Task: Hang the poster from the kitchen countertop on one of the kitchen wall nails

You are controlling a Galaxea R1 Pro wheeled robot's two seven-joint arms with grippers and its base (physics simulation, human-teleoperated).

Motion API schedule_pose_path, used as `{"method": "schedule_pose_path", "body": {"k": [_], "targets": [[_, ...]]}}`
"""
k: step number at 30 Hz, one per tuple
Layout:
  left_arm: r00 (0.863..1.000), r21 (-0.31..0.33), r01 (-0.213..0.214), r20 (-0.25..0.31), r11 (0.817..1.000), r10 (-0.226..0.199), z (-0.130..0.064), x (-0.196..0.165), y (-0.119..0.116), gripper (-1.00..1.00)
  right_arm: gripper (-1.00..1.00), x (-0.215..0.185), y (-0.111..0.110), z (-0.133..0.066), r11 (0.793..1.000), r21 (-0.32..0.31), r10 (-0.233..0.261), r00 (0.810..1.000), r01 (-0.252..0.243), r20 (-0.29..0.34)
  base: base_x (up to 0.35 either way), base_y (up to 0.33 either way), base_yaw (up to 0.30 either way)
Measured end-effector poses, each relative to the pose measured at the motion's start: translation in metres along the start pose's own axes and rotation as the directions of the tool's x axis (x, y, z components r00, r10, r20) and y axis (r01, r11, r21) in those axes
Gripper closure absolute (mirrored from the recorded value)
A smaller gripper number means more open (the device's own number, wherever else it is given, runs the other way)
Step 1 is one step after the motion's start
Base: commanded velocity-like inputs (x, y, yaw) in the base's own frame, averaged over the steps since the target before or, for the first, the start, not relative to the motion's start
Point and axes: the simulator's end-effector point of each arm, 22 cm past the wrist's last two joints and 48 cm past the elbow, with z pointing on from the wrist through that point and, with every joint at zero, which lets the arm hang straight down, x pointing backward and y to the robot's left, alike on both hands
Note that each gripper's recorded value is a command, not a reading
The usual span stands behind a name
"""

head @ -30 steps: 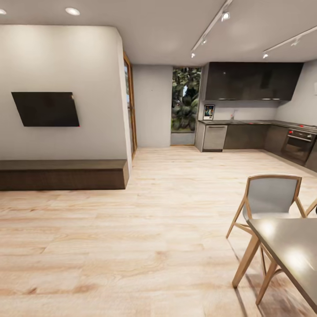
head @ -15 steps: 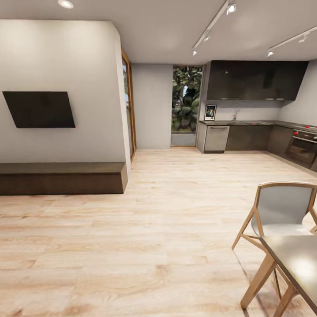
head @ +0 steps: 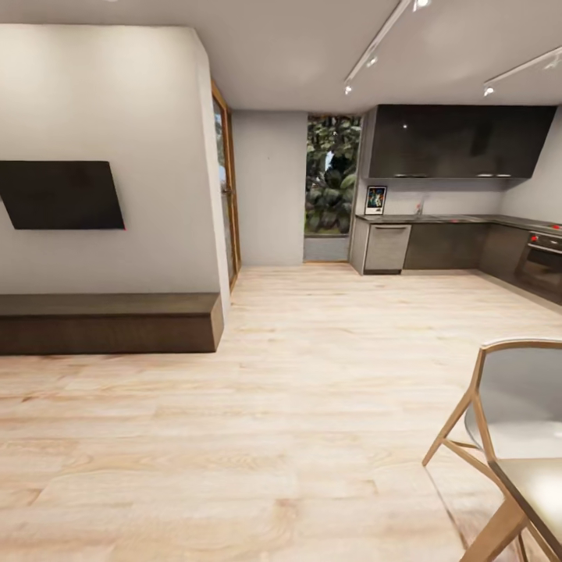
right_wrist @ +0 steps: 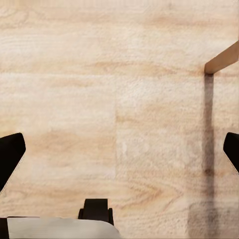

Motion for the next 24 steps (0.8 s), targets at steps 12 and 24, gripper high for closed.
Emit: {"method": "schedule_pose_path", "body": {"k": [12, 24], "targets": [[1.000, 0.000, 0.000, 0.000, 1.000, 0.000, 0.0000, 0.0001, 0.0000, -1.00, -1.00, -0.0003, -0.0001, 0.0001, 1.000, 0.000, 0.000, 1.000, 0.000, 0.000, 0.340, 0.000, 0.000], [1.000, 0.000, 0.000, 0.000, 1.000, 0.000, 0.0000, 0.0001, 0.0000, -1.00, -1.00, -0.0002, 0.0000, 0.0000, 1.000, 0.000, 0.000, 1.000, 0.000, 0.000, 0.339, -0.020, 0.000]]}}
